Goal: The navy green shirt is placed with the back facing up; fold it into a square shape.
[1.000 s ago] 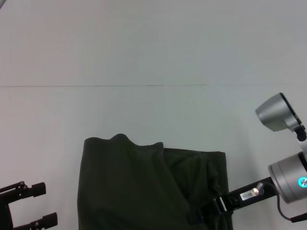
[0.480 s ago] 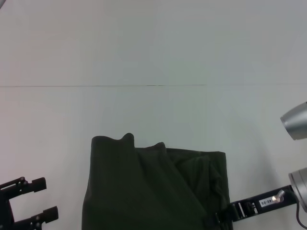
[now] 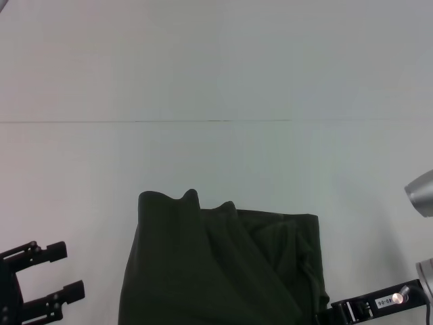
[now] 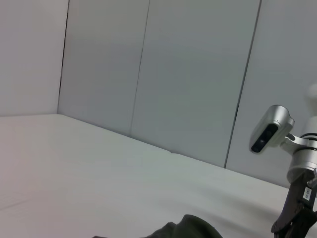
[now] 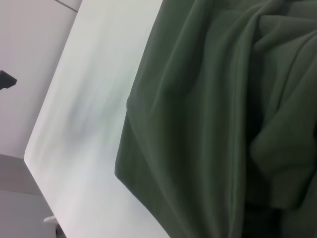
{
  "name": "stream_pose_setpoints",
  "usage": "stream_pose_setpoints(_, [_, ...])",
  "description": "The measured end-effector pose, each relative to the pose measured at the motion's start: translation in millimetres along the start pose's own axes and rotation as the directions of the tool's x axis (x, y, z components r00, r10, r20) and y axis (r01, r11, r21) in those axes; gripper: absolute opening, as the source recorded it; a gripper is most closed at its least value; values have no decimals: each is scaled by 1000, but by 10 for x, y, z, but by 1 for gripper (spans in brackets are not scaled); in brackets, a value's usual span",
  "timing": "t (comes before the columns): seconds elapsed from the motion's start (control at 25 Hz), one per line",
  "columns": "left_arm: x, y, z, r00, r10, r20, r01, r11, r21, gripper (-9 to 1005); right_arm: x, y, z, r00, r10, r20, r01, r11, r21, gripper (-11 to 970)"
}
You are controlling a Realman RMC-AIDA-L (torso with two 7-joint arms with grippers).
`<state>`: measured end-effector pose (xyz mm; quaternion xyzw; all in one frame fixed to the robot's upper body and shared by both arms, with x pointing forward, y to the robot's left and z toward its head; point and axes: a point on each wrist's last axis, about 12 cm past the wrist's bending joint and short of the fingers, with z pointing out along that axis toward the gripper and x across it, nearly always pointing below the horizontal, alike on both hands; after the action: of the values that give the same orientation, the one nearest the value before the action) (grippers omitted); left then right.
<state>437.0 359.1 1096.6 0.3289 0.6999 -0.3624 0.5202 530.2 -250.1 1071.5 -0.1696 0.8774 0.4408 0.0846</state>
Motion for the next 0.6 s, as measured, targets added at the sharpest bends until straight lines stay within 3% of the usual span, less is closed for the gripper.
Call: stream_pose_setpoints(0.6, [-41,32,-4,999,24,37,-23,999,-26,738,82,-70,-15,1000,-3,14,3,1000,7,21])
